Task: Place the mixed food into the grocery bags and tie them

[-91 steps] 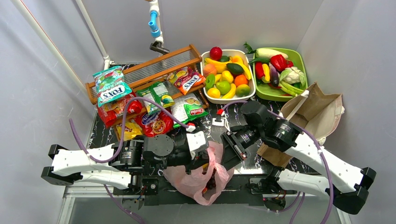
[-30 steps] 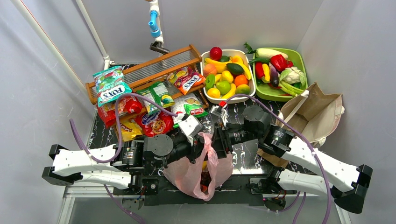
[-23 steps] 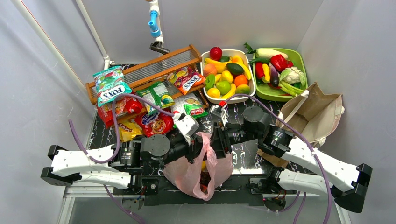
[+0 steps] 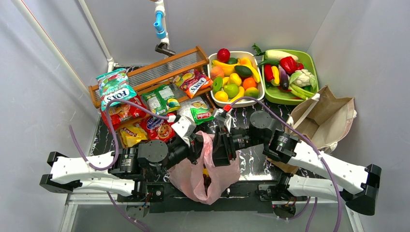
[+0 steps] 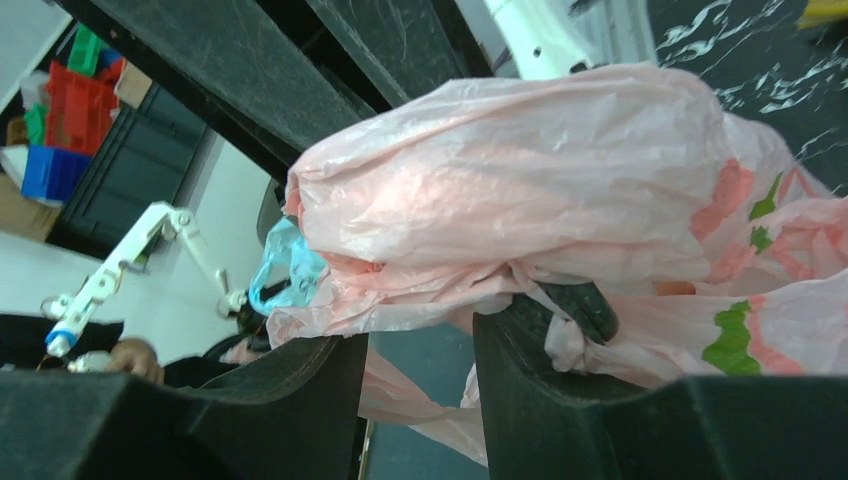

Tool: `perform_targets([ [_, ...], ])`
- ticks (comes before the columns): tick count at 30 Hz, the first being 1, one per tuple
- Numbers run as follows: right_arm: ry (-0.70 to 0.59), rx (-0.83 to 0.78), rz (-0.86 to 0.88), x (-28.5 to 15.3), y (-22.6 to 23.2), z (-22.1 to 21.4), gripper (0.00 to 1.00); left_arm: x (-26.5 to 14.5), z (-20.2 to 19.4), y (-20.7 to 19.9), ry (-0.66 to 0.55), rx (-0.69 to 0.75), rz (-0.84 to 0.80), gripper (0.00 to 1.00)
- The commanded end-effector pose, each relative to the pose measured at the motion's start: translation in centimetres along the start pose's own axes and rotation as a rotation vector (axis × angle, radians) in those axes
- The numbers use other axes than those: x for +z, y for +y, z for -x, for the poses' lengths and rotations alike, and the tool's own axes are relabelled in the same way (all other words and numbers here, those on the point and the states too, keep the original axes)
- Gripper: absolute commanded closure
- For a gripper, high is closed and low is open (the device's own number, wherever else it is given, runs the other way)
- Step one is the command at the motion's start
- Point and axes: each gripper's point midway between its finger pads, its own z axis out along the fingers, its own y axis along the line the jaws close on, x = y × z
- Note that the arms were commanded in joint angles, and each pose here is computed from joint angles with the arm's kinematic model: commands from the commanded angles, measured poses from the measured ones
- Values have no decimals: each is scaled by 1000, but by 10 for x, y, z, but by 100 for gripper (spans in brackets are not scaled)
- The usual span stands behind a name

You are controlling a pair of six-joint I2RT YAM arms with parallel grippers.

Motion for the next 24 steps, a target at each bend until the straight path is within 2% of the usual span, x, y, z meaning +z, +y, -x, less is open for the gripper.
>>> perform_targets([
  [1, -212, -123, 16, -2, 20, 40, 49, 3, 17, 1, -54, -19, 28, 100],
  [10, -233, -144, 39, 9, 24, 51, 49, 8, 25, 8, -104, -52, 94, 100],
  [19, -322, -143, -12, 12, 20, 64, 51, 11, 24, 16, -119, -78, 151, 100],
  [22, -346, -145, -33, 9, 19, 66, 58, 10, 21, 19, -120, -86, 159, 100],
  [24, -343, -139, -60, 8, 15, 66, 75, 10, 18, 20, -112, -89, 163, 100],
])
